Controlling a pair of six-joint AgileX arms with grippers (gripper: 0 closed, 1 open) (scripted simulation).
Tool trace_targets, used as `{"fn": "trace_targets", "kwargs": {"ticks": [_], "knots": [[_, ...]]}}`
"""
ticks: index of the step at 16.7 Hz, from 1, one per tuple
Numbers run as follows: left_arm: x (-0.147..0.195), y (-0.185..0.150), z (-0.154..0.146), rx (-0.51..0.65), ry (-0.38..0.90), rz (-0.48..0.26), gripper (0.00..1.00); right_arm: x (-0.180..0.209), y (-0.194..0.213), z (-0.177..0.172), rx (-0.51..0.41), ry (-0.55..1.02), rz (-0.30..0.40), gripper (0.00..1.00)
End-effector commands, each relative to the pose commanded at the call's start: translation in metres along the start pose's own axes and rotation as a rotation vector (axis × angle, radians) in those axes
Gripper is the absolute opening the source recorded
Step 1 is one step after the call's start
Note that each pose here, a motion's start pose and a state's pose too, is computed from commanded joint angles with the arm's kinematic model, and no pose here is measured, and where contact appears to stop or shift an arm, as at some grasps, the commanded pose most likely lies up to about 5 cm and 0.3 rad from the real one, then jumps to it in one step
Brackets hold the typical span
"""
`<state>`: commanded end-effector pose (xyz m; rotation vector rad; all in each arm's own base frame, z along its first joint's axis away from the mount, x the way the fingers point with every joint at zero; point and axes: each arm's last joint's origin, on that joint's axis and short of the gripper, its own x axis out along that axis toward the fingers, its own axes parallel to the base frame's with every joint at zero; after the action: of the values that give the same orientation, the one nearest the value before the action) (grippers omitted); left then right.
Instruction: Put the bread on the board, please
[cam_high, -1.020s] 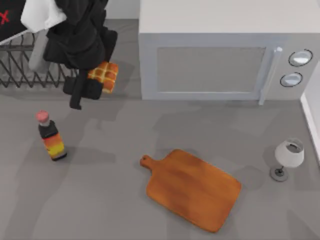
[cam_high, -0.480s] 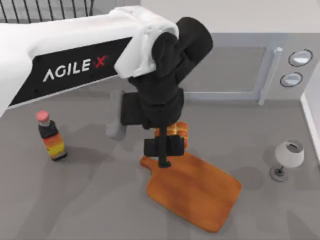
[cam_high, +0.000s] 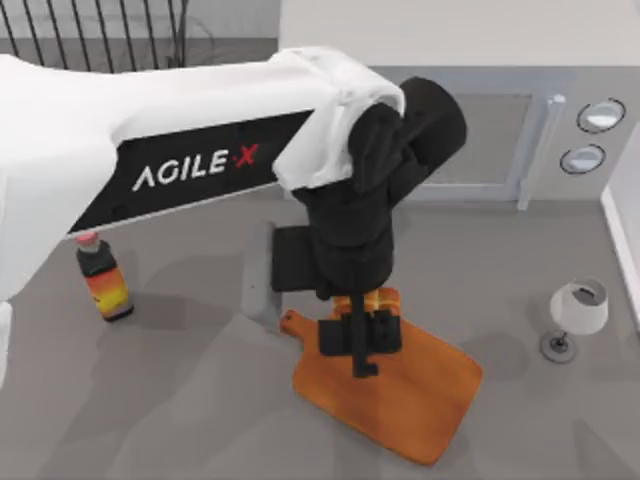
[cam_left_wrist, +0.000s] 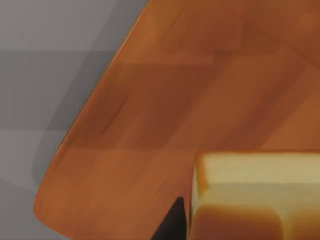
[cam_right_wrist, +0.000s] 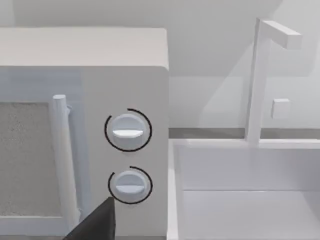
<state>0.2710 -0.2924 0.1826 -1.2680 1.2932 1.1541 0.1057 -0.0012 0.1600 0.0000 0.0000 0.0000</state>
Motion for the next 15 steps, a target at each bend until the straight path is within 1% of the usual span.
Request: {"fn": "trace_targets", "kwargs": {"ticks": [6,15], "knots": [[0.001,-0.001,0.001,-0.003,0.004,-0.005,0.00,0.000,0.000,0.000,0.000,0.000,0.000,1.00],[0.026,-0.001,-0.001,0.000,0.008,-0.008,0.00,0.000,0.000,0.000,0.000,0.000,0.000,1.00]]}}
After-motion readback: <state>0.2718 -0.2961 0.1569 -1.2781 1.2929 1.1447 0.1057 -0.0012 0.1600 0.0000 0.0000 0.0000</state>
